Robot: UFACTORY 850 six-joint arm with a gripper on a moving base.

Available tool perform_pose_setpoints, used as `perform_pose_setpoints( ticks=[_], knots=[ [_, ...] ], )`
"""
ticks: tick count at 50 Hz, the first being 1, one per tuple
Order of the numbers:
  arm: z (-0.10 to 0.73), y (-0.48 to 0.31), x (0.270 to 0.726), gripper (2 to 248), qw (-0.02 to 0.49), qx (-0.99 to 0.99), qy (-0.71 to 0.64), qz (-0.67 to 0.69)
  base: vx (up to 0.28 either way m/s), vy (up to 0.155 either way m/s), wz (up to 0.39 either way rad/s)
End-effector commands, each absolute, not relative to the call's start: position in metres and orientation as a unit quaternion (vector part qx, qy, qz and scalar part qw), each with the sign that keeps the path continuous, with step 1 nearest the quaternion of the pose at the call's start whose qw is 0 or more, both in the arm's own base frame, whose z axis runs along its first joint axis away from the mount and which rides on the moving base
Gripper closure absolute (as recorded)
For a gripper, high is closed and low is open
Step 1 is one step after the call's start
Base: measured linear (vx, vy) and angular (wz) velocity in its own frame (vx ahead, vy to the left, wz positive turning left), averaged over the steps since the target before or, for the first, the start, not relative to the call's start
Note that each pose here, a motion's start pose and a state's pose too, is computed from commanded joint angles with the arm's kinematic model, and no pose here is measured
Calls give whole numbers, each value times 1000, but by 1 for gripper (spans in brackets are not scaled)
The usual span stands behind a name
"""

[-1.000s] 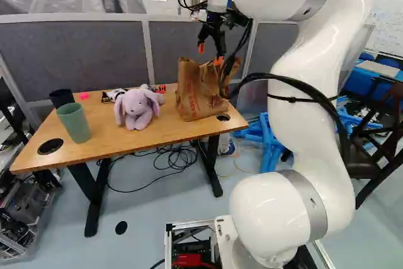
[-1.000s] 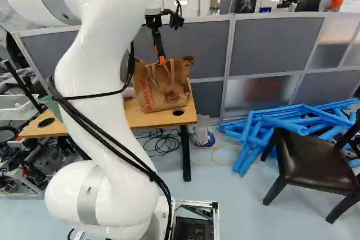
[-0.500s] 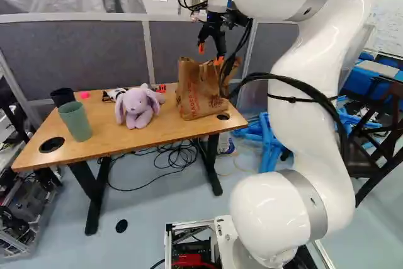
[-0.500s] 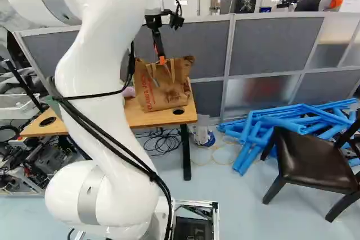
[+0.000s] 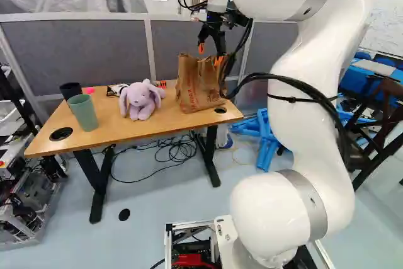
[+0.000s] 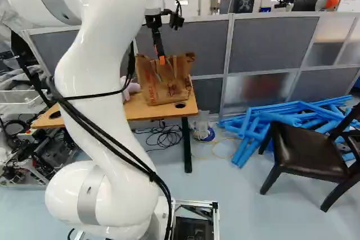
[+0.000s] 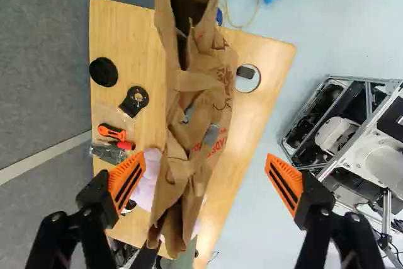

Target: Pick up the bag on the ground and place it on the table

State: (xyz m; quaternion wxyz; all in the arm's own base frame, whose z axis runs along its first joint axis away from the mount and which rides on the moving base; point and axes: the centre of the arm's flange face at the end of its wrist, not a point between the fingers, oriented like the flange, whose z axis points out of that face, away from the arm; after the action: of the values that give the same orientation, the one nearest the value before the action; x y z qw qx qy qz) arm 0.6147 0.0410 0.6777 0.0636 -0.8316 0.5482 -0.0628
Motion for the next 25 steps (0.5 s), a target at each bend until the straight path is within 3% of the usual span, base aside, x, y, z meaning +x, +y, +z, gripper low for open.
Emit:
perform_pose_setpoints(
  ticks=[25],
  knots=[
    [678,41,615,3,64,-832,548,-63,-128,1,6]
  ],
)
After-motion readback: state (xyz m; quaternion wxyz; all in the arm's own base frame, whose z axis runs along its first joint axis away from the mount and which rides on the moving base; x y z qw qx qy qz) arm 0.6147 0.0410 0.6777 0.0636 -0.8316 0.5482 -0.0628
